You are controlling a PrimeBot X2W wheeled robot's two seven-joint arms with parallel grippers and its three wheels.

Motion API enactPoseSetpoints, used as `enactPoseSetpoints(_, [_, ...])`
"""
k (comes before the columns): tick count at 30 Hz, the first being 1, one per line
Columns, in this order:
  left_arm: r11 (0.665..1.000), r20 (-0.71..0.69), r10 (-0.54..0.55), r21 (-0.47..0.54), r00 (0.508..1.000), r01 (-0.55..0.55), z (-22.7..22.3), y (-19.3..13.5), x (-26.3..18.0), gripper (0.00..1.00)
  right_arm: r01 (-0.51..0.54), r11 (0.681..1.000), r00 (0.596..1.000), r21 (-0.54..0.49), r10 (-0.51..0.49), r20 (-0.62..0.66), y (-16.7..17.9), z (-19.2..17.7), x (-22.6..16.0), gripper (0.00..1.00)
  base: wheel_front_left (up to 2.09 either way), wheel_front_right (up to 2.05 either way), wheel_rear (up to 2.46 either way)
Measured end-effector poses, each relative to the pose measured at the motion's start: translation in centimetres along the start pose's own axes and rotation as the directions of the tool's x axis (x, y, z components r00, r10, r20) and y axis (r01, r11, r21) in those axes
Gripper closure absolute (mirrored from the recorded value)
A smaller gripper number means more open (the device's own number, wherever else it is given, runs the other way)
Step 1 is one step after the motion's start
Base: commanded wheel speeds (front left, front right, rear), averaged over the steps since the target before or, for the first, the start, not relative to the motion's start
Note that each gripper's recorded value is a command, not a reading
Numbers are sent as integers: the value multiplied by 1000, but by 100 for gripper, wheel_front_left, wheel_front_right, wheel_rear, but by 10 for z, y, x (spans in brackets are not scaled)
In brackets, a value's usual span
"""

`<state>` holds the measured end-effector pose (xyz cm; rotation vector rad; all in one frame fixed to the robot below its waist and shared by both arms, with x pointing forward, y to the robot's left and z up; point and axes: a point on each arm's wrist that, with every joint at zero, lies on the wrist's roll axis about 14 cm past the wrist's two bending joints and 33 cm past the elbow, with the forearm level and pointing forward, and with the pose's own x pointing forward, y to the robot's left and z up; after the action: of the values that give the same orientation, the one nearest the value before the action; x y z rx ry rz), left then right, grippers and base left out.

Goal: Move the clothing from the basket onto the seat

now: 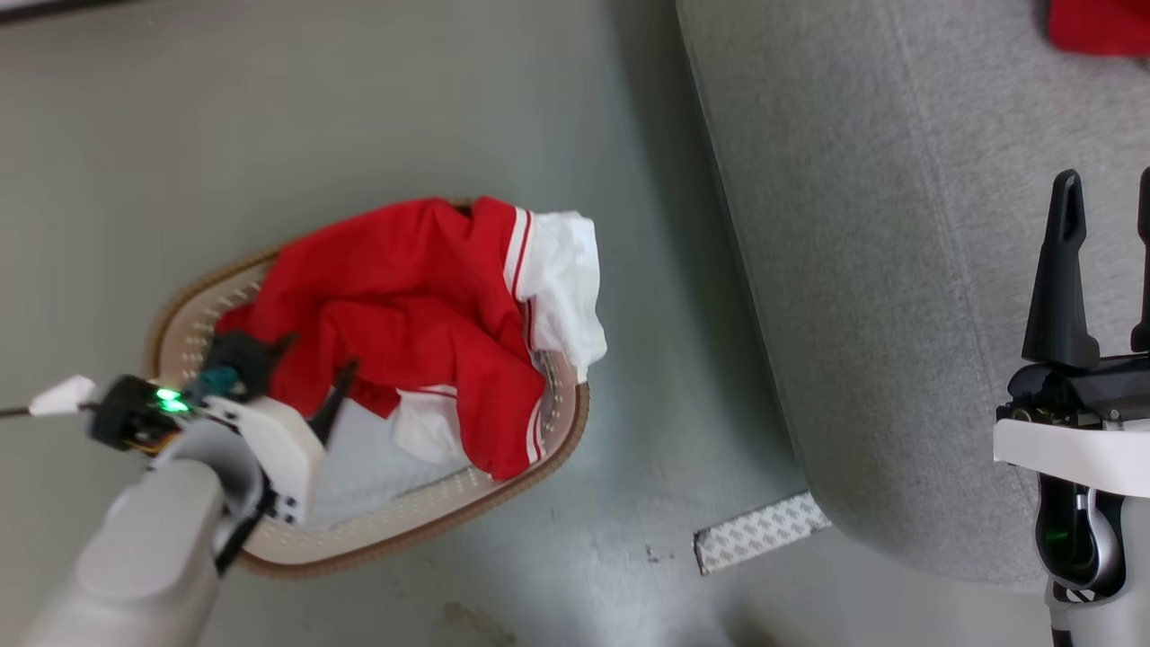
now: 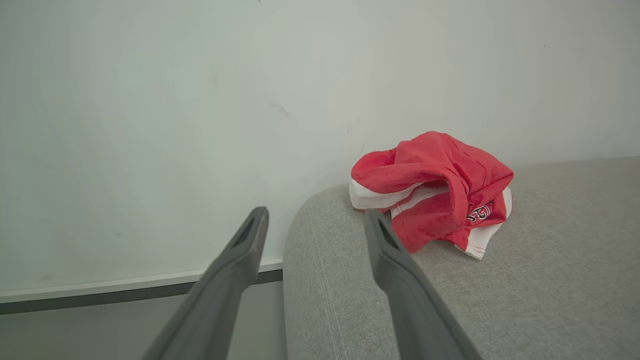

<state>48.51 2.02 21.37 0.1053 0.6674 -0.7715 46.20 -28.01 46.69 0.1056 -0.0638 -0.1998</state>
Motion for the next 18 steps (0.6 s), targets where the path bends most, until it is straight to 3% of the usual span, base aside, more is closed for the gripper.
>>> enactPoseSetpoints(11, [999, -215, -8, 43, 976, 17, -69, 23, 38, 0, 29, 1000, 997, -2, -29, -76, -11, -37, 6, 0, 0, 0, 0])
enactPoseSetpoints(18, [995, -309, -41, 77, 950, 68, -96, 18, 56, 0, 47, 999, 993, -2, -47, -104, -18, -49, 7, 0, 0, 0, 0])
